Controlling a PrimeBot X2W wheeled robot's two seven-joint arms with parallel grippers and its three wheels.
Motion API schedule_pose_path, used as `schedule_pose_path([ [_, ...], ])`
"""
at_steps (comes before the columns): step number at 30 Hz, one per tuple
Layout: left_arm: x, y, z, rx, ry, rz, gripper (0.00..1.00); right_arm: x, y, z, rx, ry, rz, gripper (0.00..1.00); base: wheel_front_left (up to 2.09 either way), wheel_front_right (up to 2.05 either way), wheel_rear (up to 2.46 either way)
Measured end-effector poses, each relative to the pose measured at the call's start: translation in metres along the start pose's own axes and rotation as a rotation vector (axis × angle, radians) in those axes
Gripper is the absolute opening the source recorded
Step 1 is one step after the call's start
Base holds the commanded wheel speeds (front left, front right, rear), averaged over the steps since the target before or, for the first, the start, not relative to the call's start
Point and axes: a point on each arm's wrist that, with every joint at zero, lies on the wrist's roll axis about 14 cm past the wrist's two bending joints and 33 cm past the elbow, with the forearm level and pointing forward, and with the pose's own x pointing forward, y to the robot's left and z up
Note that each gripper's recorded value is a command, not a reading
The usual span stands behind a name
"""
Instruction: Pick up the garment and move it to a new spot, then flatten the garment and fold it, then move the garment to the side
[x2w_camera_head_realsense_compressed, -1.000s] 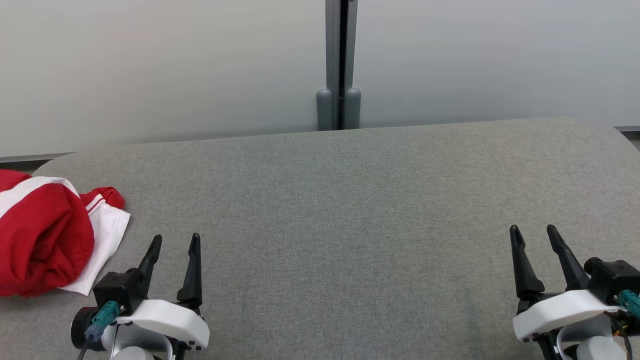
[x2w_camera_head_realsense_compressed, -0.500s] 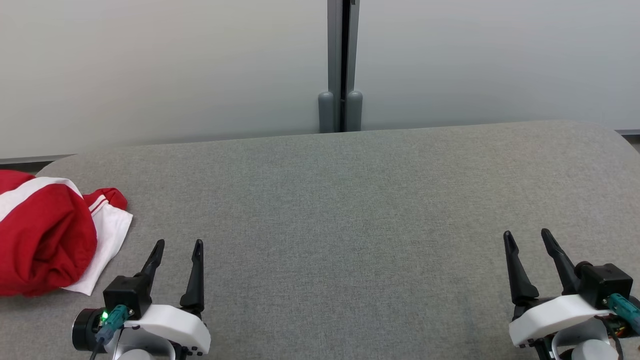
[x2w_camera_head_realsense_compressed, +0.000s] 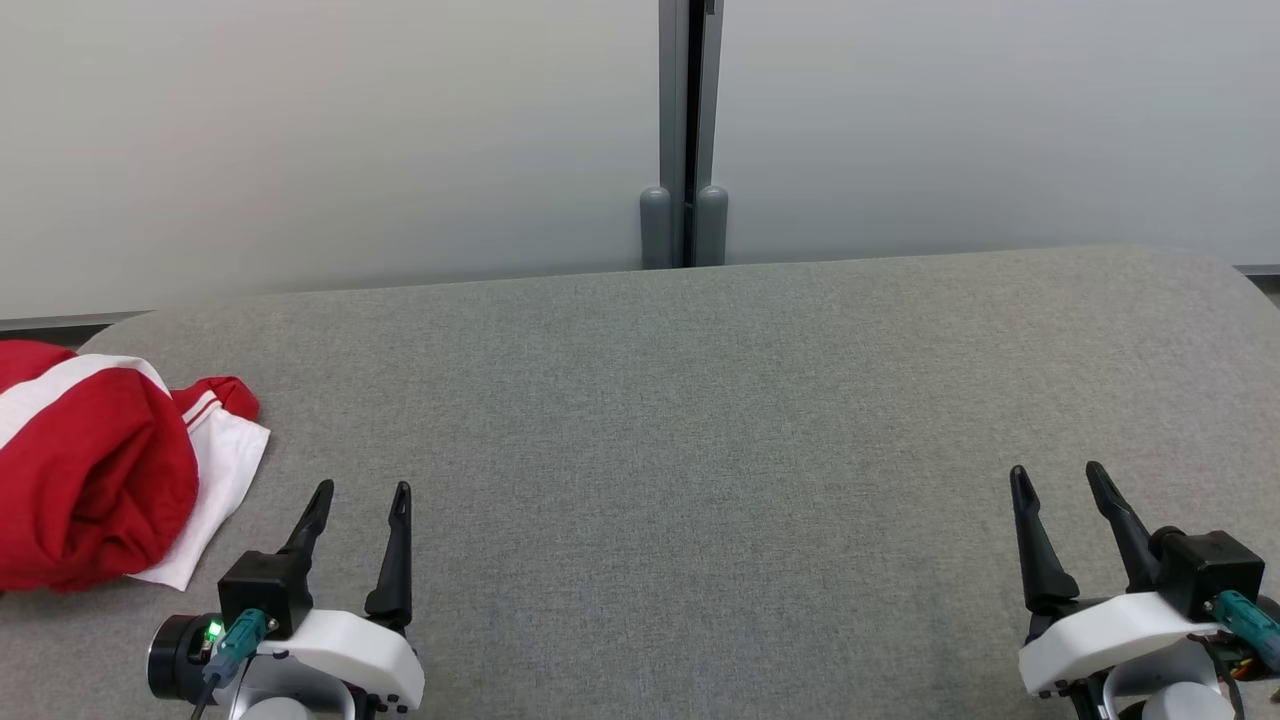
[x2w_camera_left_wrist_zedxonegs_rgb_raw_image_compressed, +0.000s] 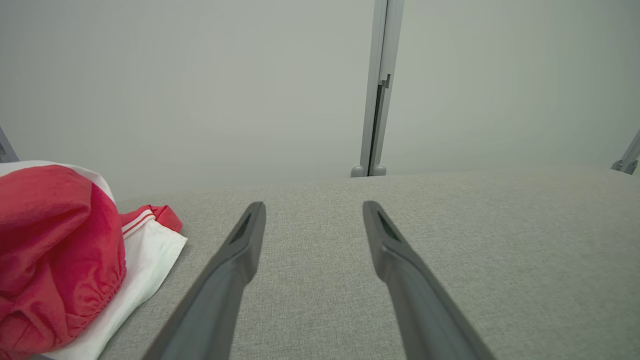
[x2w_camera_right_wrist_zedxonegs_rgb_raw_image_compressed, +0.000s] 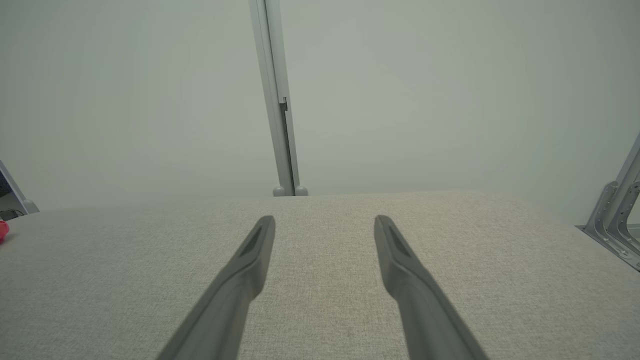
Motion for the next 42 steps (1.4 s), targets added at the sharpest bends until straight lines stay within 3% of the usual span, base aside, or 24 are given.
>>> schedule_pose_path([
  [19, -0.004, 0.02, 0.01, -0.026, -0.028, 0.062, 1.0, 0.013, 0.018, 0.001, -0.009, 0.007, 0.06, 1.0, 0.0, 0.0, 0.0],
  [23, -0.01, 0.037, 0.02, -0.029, -0.057, 0.116, 1.0, 0.026, 0.042, 0.005, -0.015, 0.002, 0.131, 1.0, 0.0, 0.0, 0.0],
  [35, -0.08, 0.127, 0.031, -0.033, -0.101, 0.424, 1.0, 0.058, 0.149, 0.005, -0.04, 0.019, 0.429, 1.0, 0.0, 0.0, 0.0],
  [42, -0.116, 0.154, 0.028, -0.035, -0.1, 0.534, 1.0, 0.062, 0.189, 0.005, -0.045, 0.022, 0.536, 1.0, 0.0, 0.0, 0.0],
])
